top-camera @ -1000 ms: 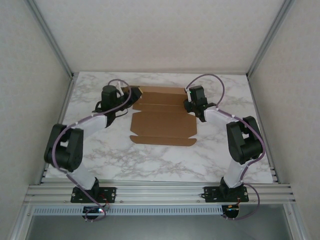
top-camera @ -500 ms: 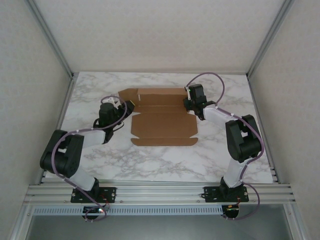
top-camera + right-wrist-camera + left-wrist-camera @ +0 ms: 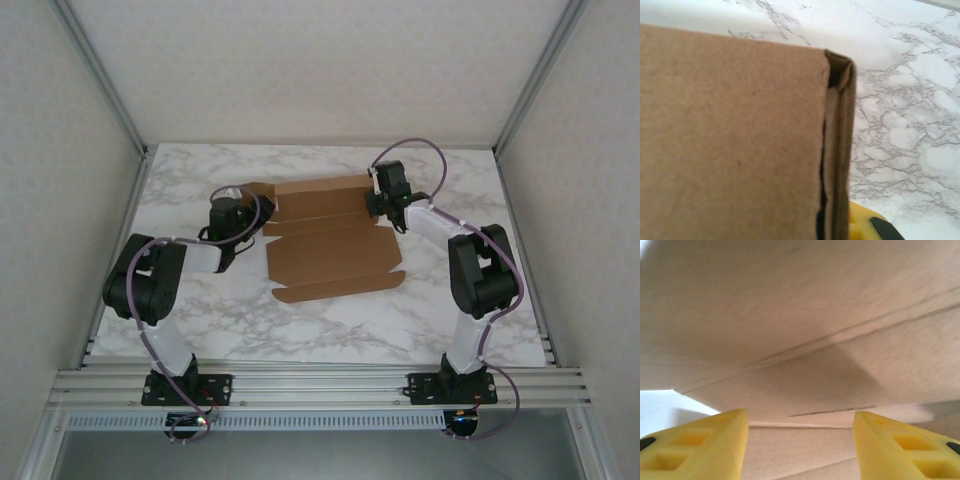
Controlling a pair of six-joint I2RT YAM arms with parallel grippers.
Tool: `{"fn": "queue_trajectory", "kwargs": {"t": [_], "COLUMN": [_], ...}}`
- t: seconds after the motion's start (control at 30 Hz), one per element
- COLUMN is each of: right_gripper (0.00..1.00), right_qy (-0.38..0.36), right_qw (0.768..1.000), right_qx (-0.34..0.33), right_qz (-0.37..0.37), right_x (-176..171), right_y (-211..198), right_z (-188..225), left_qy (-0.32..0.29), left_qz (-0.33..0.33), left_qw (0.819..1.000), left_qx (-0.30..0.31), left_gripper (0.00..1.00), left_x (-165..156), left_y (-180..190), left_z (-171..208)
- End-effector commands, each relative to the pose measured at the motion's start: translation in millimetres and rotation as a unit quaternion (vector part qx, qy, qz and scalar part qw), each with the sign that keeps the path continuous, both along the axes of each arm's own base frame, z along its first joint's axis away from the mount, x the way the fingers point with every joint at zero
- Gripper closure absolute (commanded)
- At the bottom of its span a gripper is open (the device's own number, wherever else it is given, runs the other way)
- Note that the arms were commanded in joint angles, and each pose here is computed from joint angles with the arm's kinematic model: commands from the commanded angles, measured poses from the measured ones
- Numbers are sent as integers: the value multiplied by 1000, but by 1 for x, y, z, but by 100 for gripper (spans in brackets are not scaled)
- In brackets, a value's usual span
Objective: Fold the paper box
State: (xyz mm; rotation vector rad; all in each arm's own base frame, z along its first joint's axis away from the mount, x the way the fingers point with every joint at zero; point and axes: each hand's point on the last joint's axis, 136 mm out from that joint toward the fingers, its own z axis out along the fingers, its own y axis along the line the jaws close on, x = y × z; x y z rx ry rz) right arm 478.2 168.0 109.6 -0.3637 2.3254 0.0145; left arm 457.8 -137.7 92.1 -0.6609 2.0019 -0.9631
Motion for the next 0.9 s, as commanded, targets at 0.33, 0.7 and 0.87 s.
{"fn": "queue_trajectory", "kwargs": {"t": [0.33, 0.7, 0.87], "right_gripper": [98, 98, 98], "right_qy": [33, 28, 25], "right_qw": [999, 999, 999], "right_qx": [-12, -5, -6], "right_qz": [-40, -34, -34], "right_x": [-8, -12, -14], "right_y": [-12, -9, -8], "right_z": [-8, -3, -1], "left_qy": [52, 80, 95], "left_qz": [6, -6, -6], "left_qw": [999, 996, 992], "left_qx": [5, 29, 78], "left_gripper": [40, 40, 40], "left_x": [-19, 5, 10], "left_y": [0, -9, -10], "left_z": [-32, -49, -51]}}
